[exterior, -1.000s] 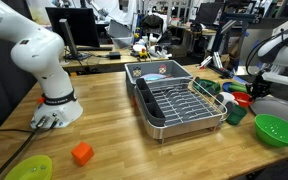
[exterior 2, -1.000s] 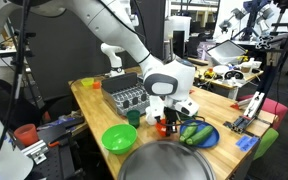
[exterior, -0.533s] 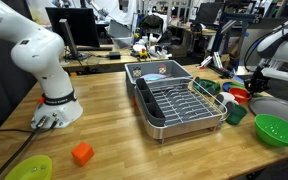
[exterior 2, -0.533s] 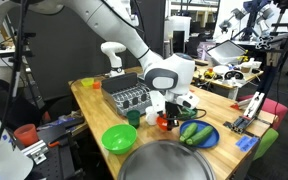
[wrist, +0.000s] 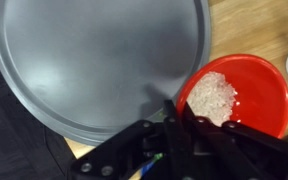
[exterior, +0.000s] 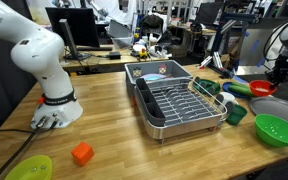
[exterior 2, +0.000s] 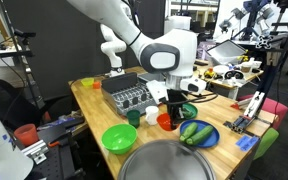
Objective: Pour the rice out of the orange bowl into the green bowl
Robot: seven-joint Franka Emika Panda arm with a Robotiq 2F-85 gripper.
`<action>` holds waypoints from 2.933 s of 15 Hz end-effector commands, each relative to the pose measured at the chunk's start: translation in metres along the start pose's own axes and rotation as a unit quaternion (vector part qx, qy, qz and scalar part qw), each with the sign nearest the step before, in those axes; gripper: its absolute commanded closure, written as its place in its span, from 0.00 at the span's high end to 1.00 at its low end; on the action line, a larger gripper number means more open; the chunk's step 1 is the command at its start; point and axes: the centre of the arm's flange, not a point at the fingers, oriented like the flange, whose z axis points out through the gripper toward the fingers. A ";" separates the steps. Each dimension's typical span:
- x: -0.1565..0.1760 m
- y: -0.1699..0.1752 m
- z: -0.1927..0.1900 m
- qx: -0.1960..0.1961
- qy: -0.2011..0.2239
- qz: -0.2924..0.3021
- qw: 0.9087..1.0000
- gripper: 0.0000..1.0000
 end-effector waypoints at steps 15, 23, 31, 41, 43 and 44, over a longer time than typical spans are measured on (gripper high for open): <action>-0.100 0.025 0.005 -0.006 -0.080 -0.076 0.994 0.08; -0.103 0.025 0.003 -0.004 -0.082 -0.077 0.994 0.08; -0.143 0.020 -0.013 -0.061 -0.103 -0.098 0.988 0.02; -0.183 -0.037 -0.009 -0.109 -0.102 -0.161 0.976 0.02; -0.187 -0.047 -0.004 -0.131 -0.101 -0.155 0.974 0.02; -0.187 -0.052 -0.002 -0.148 -0.097 -0.149 0.973 0.02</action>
